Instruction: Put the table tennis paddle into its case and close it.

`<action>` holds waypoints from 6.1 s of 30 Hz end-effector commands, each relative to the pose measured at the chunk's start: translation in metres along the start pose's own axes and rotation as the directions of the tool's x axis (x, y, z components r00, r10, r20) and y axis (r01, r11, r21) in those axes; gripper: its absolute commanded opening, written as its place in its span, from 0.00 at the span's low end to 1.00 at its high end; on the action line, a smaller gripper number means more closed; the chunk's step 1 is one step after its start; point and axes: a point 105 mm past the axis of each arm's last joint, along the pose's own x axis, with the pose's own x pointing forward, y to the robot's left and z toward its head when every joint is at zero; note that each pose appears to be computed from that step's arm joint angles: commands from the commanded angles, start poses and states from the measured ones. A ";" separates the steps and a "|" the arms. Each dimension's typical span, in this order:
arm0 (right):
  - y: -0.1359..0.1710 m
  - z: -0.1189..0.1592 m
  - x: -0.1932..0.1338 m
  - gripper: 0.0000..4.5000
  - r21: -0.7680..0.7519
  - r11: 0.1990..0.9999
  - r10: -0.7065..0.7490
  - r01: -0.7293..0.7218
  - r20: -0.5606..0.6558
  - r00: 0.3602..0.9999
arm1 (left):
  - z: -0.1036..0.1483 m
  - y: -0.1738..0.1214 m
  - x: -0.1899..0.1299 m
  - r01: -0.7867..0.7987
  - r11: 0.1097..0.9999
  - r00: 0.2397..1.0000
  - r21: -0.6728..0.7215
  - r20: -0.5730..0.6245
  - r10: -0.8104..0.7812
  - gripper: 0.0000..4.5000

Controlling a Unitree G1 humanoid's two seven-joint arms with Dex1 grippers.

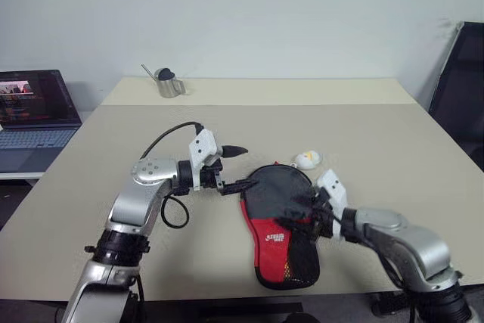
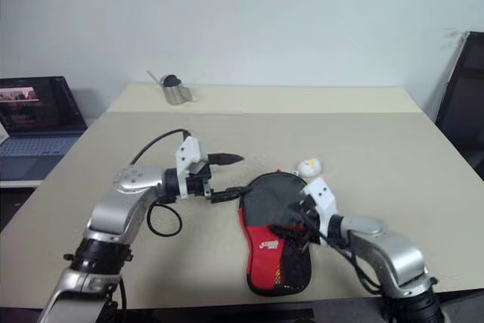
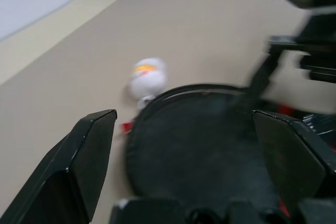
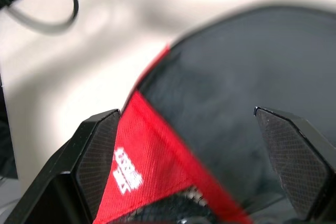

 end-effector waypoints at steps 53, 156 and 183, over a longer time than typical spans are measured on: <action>-0.147 0.025 0.045 0.28 -0.033 0.961 -0.275 0.274 -0.032 0.961 | -0.079 -0.025 0.066 0.043 0.998 0.986 0.037 -0.160 -0.036 1.00; -0.074 -0.008 -0.031 0.99 -0.011 0.978 -0.205 0.206 -0.160 0.966 | 0.002 -0.009 0.037 -0.010 0.993 0.991 -0.122 0.133 0.026 1.00; -0.093 -0.009 0.021 0.01 0.034 0.986 -0.160 0.165 -0.121 0.980 | -0.020 -0.007 -0.003 -0.091 0.991 0.996 -0.103 -0.018 0.090 1.00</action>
